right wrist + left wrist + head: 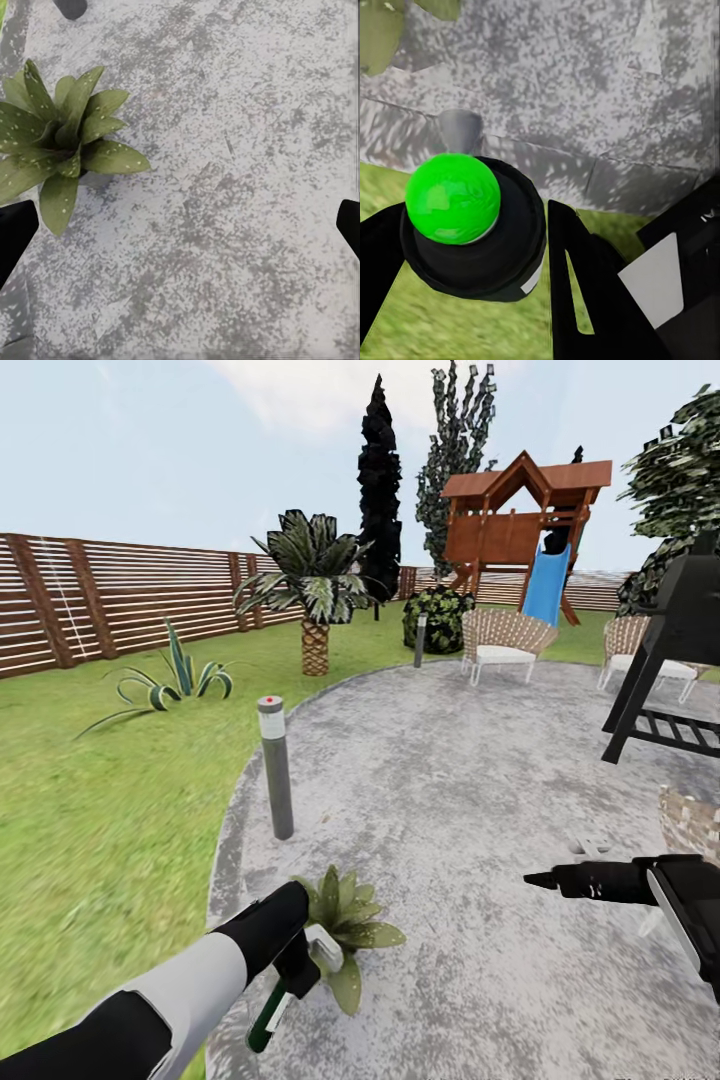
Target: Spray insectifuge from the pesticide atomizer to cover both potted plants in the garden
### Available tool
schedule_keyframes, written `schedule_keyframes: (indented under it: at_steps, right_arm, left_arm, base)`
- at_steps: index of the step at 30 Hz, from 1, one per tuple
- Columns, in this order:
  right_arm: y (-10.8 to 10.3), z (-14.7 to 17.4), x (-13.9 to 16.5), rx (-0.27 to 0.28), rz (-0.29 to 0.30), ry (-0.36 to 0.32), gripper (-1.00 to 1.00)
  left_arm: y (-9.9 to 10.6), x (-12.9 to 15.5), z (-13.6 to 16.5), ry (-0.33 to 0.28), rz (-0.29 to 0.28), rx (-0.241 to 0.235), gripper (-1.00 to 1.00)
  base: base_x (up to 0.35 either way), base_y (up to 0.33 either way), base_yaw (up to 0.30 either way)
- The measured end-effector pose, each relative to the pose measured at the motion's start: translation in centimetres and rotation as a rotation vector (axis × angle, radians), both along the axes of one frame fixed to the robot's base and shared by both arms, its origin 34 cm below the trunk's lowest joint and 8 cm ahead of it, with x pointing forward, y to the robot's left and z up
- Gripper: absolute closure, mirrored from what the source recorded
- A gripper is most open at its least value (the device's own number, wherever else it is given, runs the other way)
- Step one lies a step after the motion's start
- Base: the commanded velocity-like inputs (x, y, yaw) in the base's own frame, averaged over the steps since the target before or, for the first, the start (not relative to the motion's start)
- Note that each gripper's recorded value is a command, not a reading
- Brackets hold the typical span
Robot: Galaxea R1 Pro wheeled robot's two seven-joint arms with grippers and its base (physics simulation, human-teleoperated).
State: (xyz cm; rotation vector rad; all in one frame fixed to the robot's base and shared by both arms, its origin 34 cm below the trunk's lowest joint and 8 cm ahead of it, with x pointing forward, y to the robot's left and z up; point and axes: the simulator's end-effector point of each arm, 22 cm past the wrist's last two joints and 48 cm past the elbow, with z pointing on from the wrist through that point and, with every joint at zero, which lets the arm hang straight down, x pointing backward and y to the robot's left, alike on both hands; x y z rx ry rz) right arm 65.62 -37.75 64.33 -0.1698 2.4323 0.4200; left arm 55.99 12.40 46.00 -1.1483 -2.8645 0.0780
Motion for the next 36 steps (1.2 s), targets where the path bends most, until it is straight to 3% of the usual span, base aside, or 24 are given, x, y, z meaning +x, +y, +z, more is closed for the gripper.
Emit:
schedule_keyframes:
  at_steps: [5,9,17,22,29,36]
  right_arm:
    - [0.0,0.0,0.0,0.000,0.000,0.000,-1.00]
    - [0.0,0.0,0.0,0.000,0.000,0.000,-1.00]
    - [0.0,0.0,0.0,0.000,0.000,0.000,-1.00]
    - [0.0,0.0,0.0,-0.001,0.000,0.000,-1.00]
    - [0.0,0.0,0.0,-0.001,-0.001,-0.001,-1.00]
    - [0.0,0.0,0.0,-0.001,-0.001,-0.001,-1.00]
  left_arm:
    - [-1.9,-0.3,0.3,0.002,-0.018,-0.022,1.00]
    - [-2.1,-0.3,0.3,0.002,-0.021,-0.021,1.00]
    - [0.0,-0.5,-0.3,0.015,0.004,0.007,1.00]
    - [3.6,0.0,-0.6,0.013,0.041,0.045,1.00]
    - [3.7,0.4,-0.4,0.004,0.043,0.044,1.00]
    - [3.6,0.4,-0.4,0.003,0.041,0.043,1.00]
  base:
    - [0.000,0.000,-0.013]
    - [0.000,0.000,-0.001]
    - [-0.072,0.152,0.000]
    - [-0.094,0.276,0.000]
    - [0.122,0.313,-0.006]
    - [0.110,0.315,-0.217]
